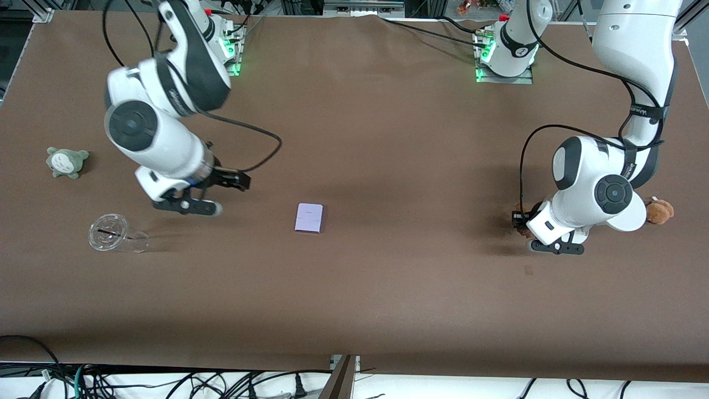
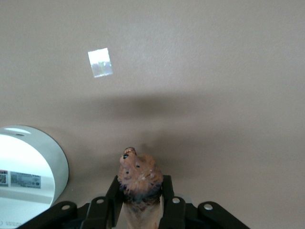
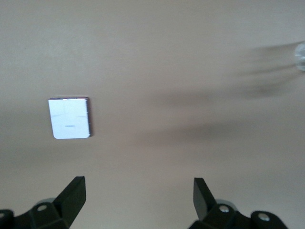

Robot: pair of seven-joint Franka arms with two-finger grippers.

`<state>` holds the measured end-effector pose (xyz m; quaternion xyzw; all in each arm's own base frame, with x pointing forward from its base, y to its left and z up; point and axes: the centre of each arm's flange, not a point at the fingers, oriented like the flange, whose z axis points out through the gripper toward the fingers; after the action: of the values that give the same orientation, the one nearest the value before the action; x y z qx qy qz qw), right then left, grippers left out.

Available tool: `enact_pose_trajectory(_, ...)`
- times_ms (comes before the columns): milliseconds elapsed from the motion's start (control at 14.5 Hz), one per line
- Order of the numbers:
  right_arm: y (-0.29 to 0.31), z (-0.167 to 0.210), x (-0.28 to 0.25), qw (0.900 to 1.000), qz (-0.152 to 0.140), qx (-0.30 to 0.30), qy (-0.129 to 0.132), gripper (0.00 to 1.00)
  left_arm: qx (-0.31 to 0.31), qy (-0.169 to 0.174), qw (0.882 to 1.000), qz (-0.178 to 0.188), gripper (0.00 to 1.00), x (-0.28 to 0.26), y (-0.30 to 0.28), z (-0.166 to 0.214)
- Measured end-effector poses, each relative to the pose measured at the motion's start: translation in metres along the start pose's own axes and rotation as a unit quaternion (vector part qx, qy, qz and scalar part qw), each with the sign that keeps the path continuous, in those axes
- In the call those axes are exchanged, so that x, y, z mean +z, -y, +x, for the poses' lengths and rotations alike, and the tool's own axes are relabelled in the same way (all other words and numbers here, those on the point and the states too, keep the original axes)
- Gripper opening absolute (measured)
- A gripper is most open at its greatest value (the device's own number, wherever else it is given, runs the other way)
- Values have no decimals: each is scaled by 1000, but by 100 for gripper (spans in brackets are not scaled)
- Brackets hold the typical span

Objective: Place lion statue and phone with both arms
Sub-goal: 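Carry the lion toward the white lamp while the right gripper reaches the phone, then lower the lion by the lamp while the right gripper grasps the phone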

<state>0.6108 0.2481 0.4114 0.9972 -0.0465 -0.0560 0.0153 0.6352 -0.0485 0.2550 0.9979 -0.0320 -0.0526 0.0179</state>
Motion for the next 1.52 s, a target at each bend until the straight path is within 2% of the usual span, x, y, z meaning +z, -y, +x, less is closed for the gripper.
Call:
enact_pose_trajectory(138, 25, 11, 25, 1000, 0, -9, 0, 100, -1, 6, 1000, 0, 37, 6, 2, -3)
enact_pose_trajectory(484, 64, 37, 90, 999, 23, -22, -42, 100, -5, 13, 1000, -1, 37, 18, 6, -5)
enact_pose_trajectory(898, 118, 18, 143, 998, 27, -16, -46, 100, -7, -20, 1000, -1, 37, 29, 10, 3)
enact_pose_trajectory(1106, 123, 18, 162, 998, 27, -15, -46, 100, -4, -37, 999, 0, 37, 38, 10, 3)
enact_pose_trajectory(1520, 130, 22, 200, 998, 33, -14, -56, 100, -4, -40, 999, 0, 37, 47, 11, 0)
